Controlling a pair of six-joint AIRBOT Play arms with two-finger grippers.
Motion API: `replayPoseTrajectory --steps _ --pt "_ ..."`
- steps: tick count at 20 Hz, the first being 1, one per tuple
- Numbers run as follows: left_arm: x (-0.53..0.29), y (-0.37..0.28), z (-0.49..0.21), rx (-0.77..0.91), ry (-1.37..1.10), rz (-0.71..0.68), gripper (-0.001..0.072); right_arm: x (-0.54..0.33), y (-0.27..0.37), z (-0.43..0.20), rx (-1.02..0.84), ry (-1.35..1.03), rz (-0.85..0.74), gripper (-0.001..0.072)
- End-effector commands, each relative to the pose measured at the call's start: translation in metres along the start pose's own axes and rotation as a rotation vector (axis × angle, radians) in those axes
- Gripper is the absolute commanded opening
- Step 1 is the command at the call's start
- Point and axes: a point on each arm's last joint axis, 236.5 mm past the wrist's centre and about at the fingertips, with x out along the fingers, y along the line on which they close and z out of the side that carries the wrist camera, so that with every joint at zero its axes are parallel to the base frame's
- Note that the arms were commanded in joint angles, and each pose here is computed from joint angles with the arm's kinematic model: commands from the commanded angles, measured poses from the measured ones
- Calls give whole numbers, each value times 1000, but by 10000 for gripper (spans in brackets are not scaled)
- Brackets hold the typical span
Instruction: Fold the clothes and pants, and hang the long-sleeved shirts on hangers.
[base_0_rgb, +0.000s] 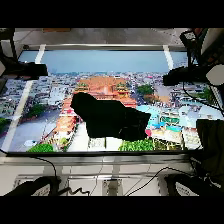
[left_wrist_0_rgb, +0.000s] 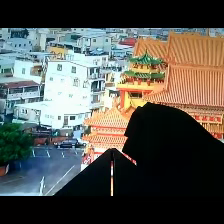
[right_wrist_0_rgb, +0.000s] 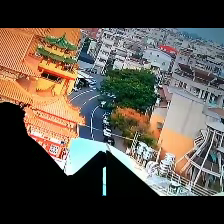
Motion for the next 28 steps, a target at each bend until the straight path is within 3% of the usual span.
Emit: replayPoseTrajectory --steps 1,15,18,24,28 --pt "0 0 0 0 1 1 19 0 0 0 0 -1 0 34" --pt "0 0 0 0 1 1 19 0 0 6 3 -25 0 33" --pt "0 0 0 0 1 1 18 -3 24 2 87 -4 102 34" --pt "0 0 0 0 1 1 18 -7 52 -70 24 228 208 33" --pt "0 0 0 0 1 1 19 -14 71 -152 40 309 232 34"
